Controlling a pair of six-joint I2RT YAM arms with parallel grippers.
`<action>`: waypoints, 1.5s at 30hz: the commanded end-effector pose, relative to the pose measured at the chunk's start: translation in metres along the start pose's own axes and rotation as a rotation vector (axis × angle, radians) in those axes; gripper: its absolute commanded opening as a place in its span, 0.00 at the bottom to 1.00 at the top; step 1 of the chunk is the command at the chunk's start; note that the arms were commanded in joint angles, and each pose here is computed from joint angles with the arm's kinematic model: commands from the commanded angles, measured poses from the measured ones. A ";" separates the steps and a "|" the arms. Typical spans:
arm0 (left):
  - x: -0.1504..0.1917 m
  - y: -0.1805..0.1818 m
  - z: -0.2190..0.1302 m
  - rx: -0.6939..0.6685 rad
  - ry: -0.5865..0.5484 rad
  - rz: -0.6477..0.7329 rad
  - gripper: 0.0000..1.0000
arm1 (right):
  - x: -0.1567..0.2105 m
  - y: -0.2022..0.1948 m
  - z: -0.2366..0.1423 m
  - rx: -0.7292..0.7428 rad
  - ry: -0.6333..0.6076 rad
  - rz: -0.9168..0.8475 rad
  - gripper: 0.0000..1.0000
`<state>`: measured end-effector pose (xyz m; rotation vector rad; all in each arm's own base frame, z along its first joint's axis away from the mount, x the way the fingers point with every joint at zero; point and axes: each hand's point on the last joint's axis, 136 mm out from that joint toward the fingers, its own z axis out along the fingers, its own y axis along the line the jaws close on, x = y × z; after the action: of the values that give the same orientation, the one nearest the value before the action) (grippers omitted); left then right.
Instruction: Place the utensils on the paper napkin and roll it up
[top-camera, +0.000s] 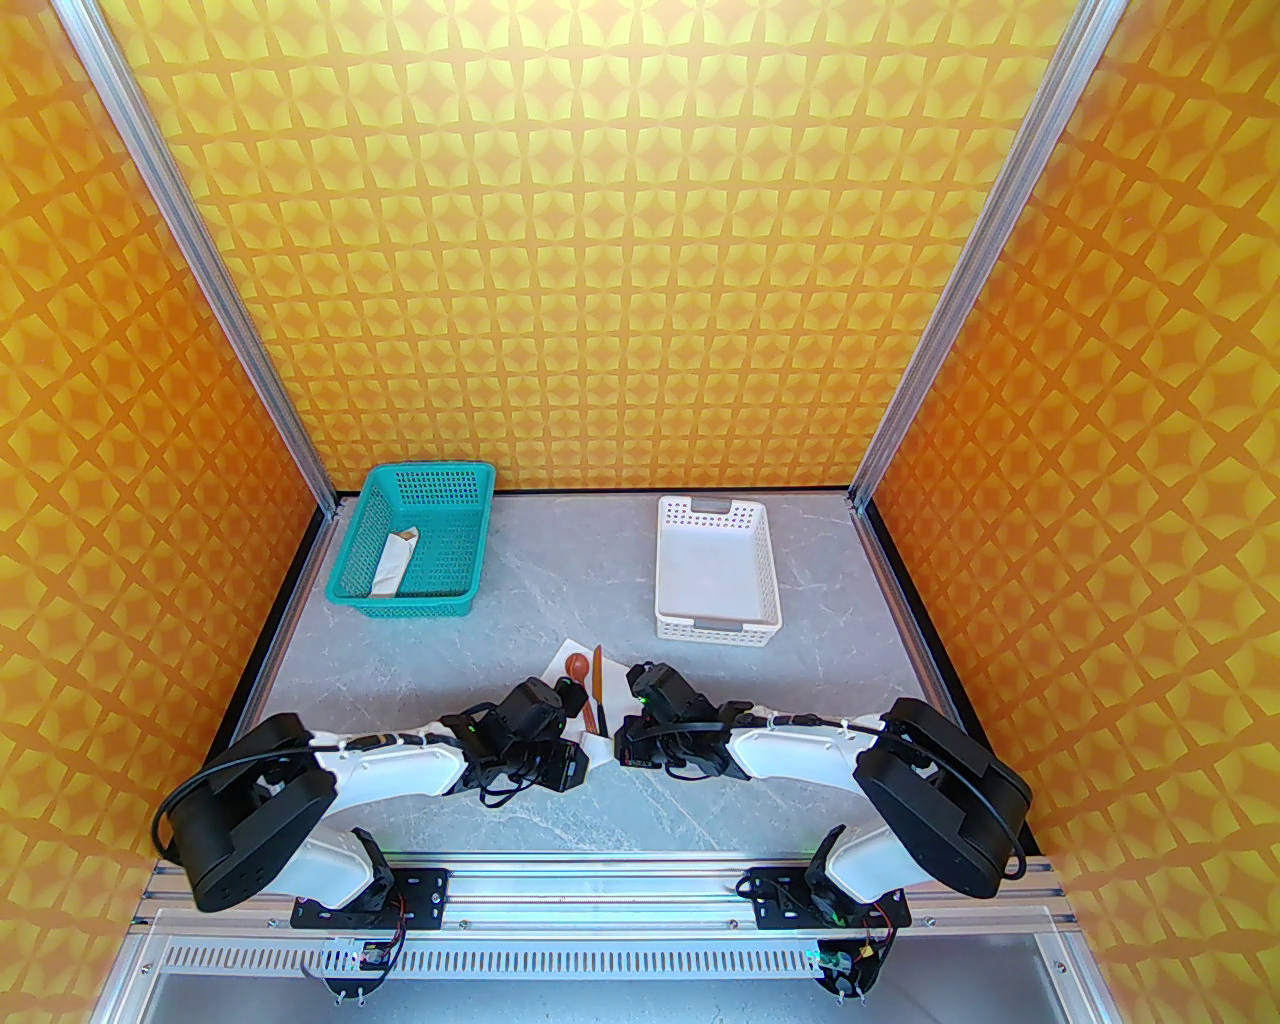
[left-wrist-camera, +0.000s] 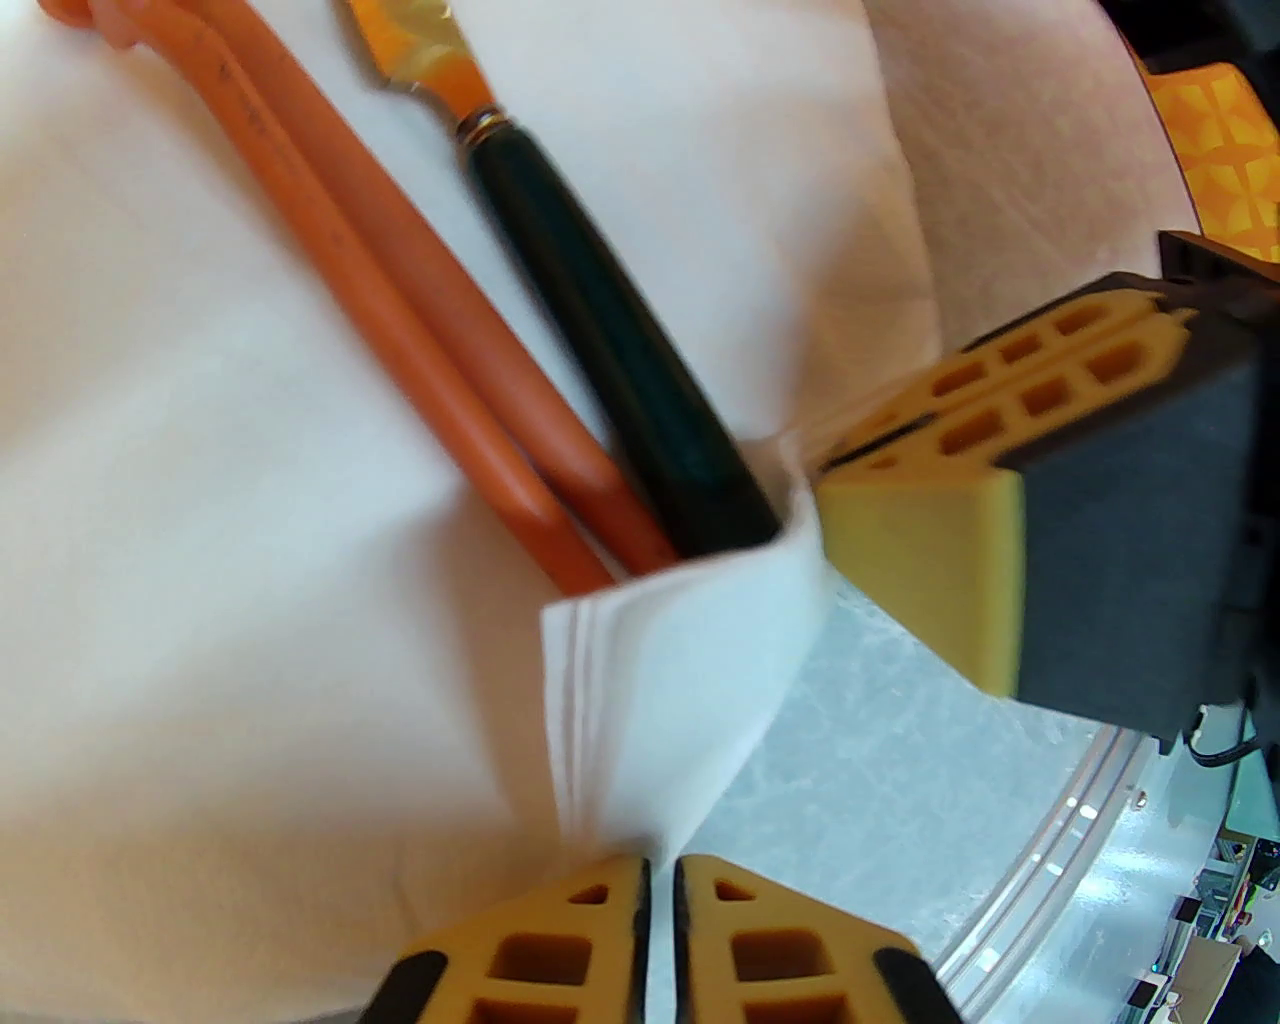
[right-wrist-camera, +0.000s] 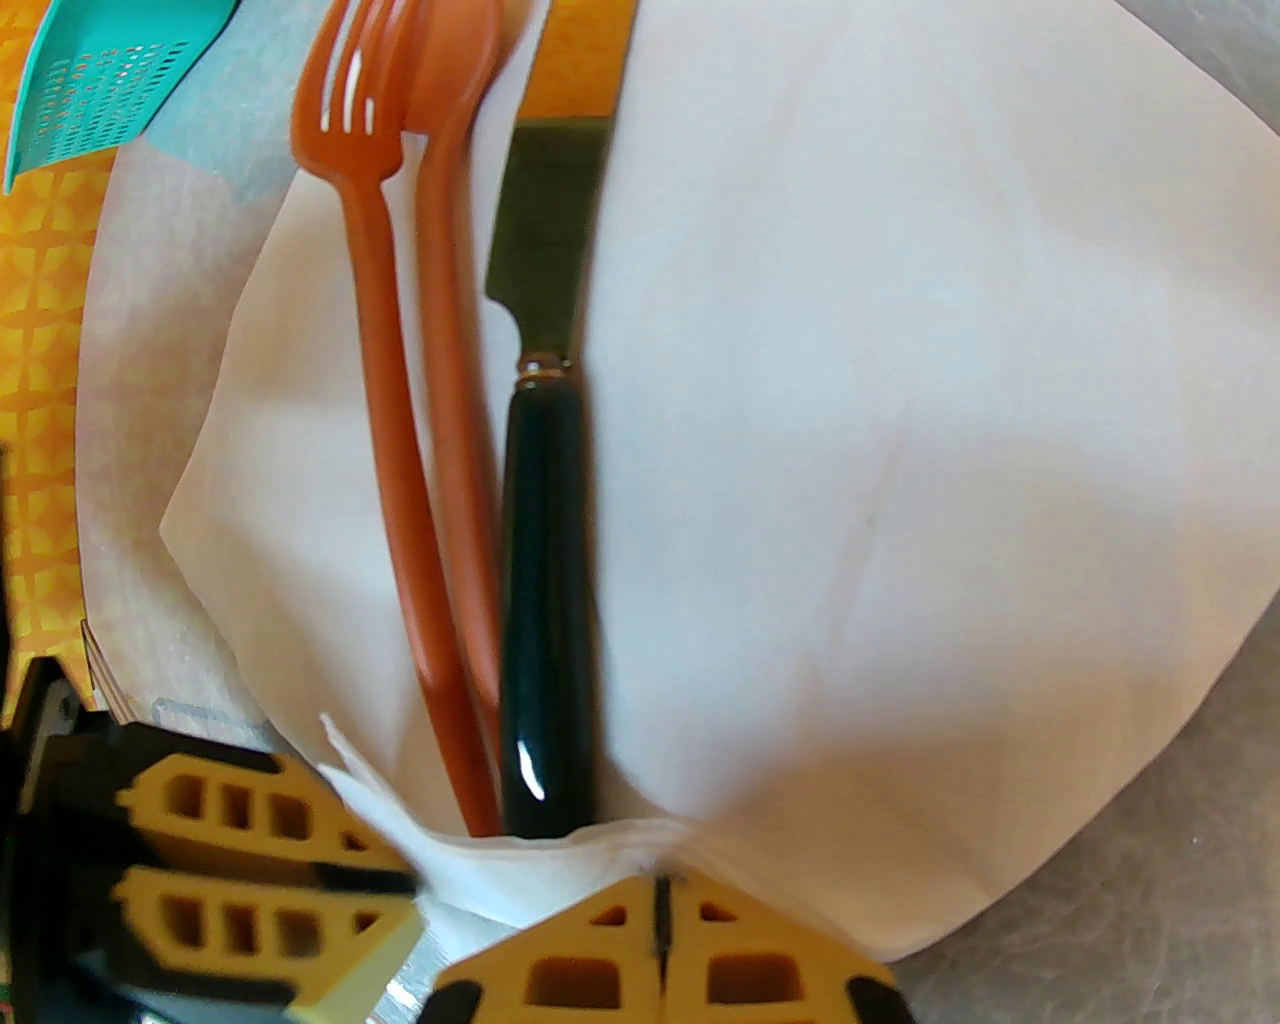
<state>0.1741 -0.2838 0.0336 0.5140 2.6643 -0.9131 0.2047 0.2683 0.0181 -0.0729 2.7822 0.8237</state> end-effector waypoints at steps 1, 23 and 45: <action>-0.007 0.002 -0.014 -0.003 -0.048 -0.024 0.18 | 0.003 -0.011 0.001 0.067 0.012 0.000 0.05; -0.007 -0.020 0.013 0.173 0.046 0.009 0.04 | 0.006 -0.015 0.003 0.091 0.034 0.005 0.04; -0.007 0.009 0.013 0.035 0.029 -0.007 0.04 | 0.008 -0.024 0.002 0.132 0.041 0.014 0.04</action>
<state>0.1801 -0.2930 0.0211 0.5291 2.6843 -1.0187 0.2063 0.2663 0.0171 -0.0617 2.8068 0.7794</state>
